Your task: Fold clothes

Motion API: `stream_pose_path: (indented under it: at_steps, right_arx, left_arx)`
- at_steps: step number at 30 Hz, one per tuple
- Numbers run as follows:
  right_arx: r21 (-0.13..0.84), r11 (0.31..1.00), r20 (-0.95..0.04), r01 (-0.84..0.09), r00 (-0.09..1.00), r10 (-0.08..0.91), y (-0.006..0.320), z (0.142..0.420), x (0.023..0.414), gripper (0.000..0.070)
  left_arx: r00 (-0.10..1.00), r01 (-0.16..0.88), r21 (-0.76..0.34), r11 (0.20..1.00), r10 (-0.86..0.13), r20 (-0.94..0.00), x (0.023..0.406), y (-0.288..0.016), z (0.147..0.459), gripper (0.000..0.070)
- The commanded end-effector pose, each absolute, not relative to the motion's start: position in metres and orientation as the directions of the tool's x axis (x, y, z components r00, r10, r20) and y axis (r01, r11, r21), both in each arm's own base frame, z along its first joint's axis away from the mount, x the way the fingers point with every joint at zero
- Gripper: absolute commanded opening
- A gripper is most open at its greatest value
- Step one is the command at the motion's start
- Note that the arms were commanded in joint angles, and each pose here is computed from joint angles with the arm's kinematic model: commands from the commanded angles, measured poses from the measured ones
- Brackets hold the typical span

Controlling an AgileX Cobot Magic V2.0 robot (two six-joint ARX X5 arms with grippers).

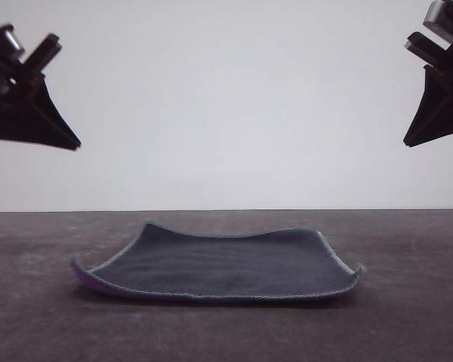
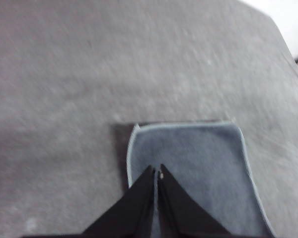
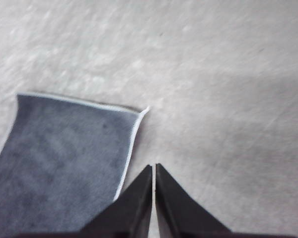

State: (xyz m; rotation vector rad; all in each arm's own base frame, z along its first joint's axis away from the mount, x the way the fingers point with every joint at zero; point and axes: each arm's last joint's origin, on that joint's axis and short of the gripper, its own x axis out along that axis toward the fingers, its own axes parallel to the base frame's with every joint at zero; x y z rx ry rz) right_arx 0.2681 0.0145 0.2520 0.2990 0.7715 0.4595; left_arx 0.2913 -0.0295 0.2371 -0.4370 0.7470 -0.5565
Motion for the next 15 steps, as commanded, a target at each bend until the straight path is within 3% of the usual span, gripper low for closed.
stream_pose_path:
  at_steps: [1, 3, 5, 7, 9, 11, 15]
  right_arx:
    - [0.413, 0.857, -0.59, -0.308, 0.627, 0.509, 0.0155, 0.2539, 0.2713, 0.0007]
    - [0.421, 0.848, -0.583, -0.321, 0.621, 0.524, 0.0159, 0.2542, 0.2711, 0.0014]
    - [0.427, 0.843, -0.58, -0.327, 0.617, 0.533, 0.0161, 0.2543, 0.271, 0.011]
    - [0.429, 0.842, -0.581, -0.328, 0.614, 0.535, 0.0164, 0.2541, 0.2708, 0.0269]
    - [0.431, 0.842, -0.584, -0.325, 0.61, 0.535, 0.0166, 0.2537, 0.2704, 0.0431]
    - [0.432, 0.842, -0.588, -0.323, 0.607, 0.534, 0.0166, 0.2533, 0.27, 0.0467]
    - [0.435, 0.841, -0.591, -0.321, 0.603, 0.536, 0.0167, 0.2529, 0.2697, 0.0467]
  left_arx:
    - [0.596, 0.34, -0.548, 0.764, -0.626, -0.503, 0.295, -0.0313, 0.2387, 0.0002]
    - [0.591, 0.351, -0.539, 0.765, -0.628, -0.507, 0.2947, -0.0326, 0.2382, 0.0004]
    - [0.59, 0.355, -0.538, 0.765, -0.63, -0.505, 0.2946, -0.0329, 0.2385, 0.0059]
    - [0.588, 0.353, -0.539, 0.764, -0.63, -0.507, 0.2944, -0.0329, 0.2383, 0.0191]
    - [0.587, 0.353, -0.54, 0.764, -0.63, -0.508, 0.2944, -0.033, 0.2382, 0.0381]
    - [0.588, 0.354, -0.54, 0.764, -0.63, -0.507, 0.2945, -0.033, 0.2383, 0.0437]
    - [0.589, 0.352, -0.542, 0.763, -0.631, -0.505, 0.2946, -0.0333, 0.2385, 0.0434]
